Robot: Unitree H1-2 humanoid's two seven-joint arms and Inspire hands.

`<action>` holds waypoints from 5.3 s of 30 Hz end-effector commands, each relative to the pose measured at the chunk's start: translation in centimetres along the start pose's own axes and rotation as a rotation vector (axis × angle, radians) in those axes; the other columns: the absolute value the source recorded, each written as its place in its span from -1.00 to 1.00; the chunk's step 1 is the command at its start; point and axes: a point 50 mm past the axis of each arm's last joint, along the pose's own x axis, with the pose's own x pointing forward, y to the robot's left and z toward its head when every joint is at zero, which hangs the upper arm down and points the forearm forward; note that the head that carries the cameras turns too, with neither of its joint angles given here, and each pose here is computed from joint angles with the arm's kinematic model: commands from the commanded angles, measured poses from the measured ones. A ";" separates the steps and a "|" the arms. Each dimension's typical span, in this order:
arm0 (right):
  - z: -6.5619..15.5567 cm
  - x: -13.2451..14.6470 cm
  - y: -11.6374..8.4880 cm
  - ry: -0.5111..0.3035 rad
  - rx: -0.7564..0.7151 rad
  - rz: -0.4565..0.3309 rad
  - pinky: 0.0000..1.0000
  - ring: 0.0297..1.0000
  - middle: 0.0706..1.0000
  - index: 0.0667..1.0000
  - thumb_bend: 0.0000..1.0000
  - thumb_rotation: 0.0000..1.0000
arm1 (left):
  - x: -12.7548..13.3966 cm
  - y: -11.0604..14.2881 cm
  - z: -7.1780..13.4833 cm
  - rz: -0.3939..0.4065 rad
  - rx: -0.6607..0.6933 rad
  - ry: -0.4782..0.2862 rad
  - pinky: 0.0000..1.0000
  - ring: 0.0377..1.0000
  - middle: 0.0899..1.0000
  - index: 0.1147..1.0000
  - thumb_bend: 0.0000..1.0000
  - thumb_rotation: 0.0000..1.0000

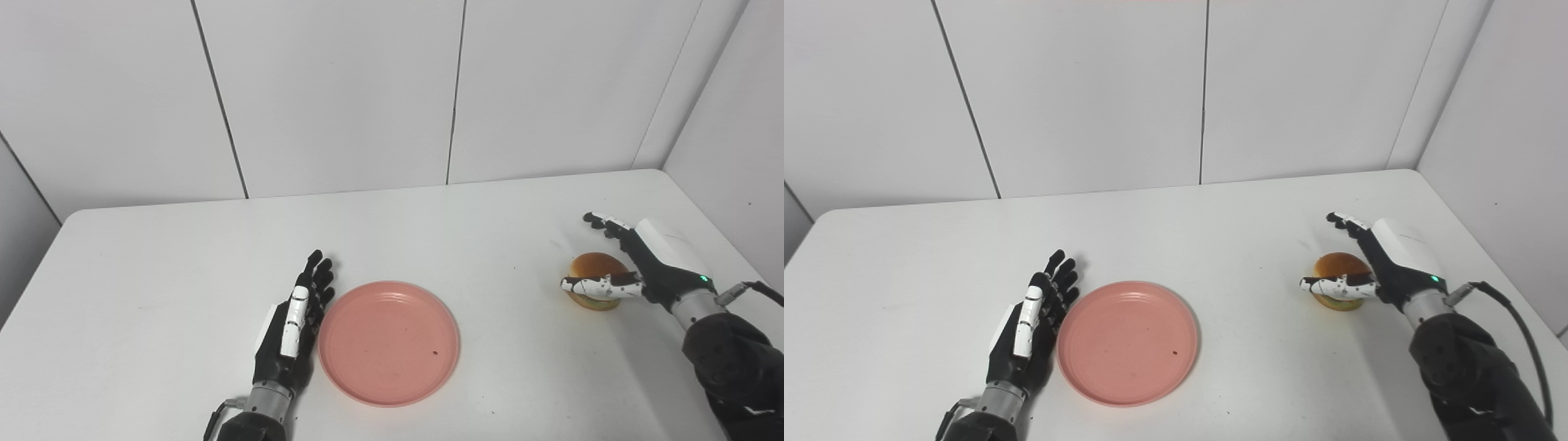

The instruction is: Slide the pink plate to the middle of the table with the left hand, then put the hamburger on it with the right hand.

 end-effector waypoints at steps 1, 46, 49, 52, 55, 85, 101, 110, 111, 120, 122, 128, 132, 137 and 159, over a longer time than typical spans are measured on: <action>0.2 0.9 -2.1 -0.018 -0.018 -0.041 0.47 0.65 0.70 0.70 0.93 0.00 | -2.9 2.0 -3.1 0.040 -0.003 0.103 1.00 1.00 0.96 0.93 0.05 1.00; 0.5 2.0 0.6 0.018 -0.095 -0.083 -0.50 -0.26 -0.10 -0.01 0.02 -1.00 | -3.2 1.0 -2.7 0.018 -0.015 0.110 1.00 1.00 0.99 0.96 0.03 1.00; 0.5 1.8 0.7 0.009 -0.092 -0.098 -0.51 -0.23 -0.05 -0.09 0.02 -1.00 | -3.2 0.8 -2.8 0.020 -0.017 0.113 1.00 1.00 0.99 0.96 0.04 1.00; 1.0 1.4 0.6 -0.014 -0.089 -0.129 -0.55 -0.22 -0.06 -0.10 0.02 -1.00 | -3.2 0.7 -2.8 0.018 -0.013 0.109 1.00 1.00 0.98 0.97 0.03 1.00; 1.6 1.2 0.3 -0.042 -0.074 -0.149 -0.57 -0.22 -0.06 -0.10 0.02 -1.00 | -3.1 0.5 -2.9 0.022 -0.018 0.108 1.00 1.00 0.98 0.96 0.03 1.00; 16.9 1.1 1.8 -0.562 0.031 -0.091 -0.56 -0.32 -0.17 -0.01 0.01 -1.00 | -2.8 -1.9 -3.6 0.073 0.037 0.106 1.00 1.00 1.00 0.98 0.06 1.00; 20.6 1.2 5.4 -0.702 0.047 0.027 -0.55 -0.21 -0.08 -0.10 0.03 -1.00 | -2.4 -3.3 -3.8 0.105 0.053 0.107 1.00 1.00 0.99 0.96 0.02 1.00; 21.9 1.2 7.3 -0.747 0.022 0.109 -0.46 -0.28 -0.19 -0.01 0.02 -1.00 | -2.2 -3.9 -3.8 0.119 0.064 0.112 1.00 0.99 0.97 0.96 -0.01 1.00; 22.0 1.2 7.5 -0.748 0.018 0.110 -0.47 -0.30 -0.19 0.01 0.01 -1.00 | -2.2 -3.9 -3.8 0.121 0.063 0.111 1.00 0.99 0.97 0.96 -0.01 1.00; 22.4 1.3 9.8 -0.800 -0.005 0.128 -0.48 -0.31 -0.20 0.02 0.01 -1.00 | -2.0 -4.1 -3.8 0.120 0.054 0.112 1.00 0.98 0.96 0.95 0.00 1.00; 22.4 1.3 10.1 -0.802 -0.010 0.138 -0.41 -0.29 -0.19 0.02 0.01 -1.00 | -2.0 -4.1 -3.8 0.119 0.056 0.113 1.00 0.98 0.96 0.94 0.00 1.00; 22.3 1.3 11.1 -0.795 -0.012 0.163 -0.35 -0.27 -0.19 0.01 0.01 -1.00 | -1.9 -4.1 -3.9 0.120 0.058 0.108 1.00 0.98 0.95 0.94 0.02 1.00; 22.0 1.4 11.6 -0.791 -0.012 0.171 -0.28 -0.23 -0.19 0.01 0.01 -1.00 | -2.0 -4.2 -3.9 0.117 0.052 0.109 1.00 0.99 0.97 0.95 0.04 1.00; 21.7 1.2 12.1 -0.788 -0.021 0.165 -0.24 -0.21 -0.19 0.02 0.01 -1.00 | -1.9 -4.1 -4.0 0.112 0.060 0.100 1.00 1.00 0.98 0.95 0.03 1.00; 20.1 -0.5 11.1 -0.805 -0.084 0.106 0.27 0.52 0.62 0.67 0.20 -0.41 | -1.9 -4.0 -3.4 0.121 0.055 0.101 1.00 0.96 0.93 0.91 0.04 1.00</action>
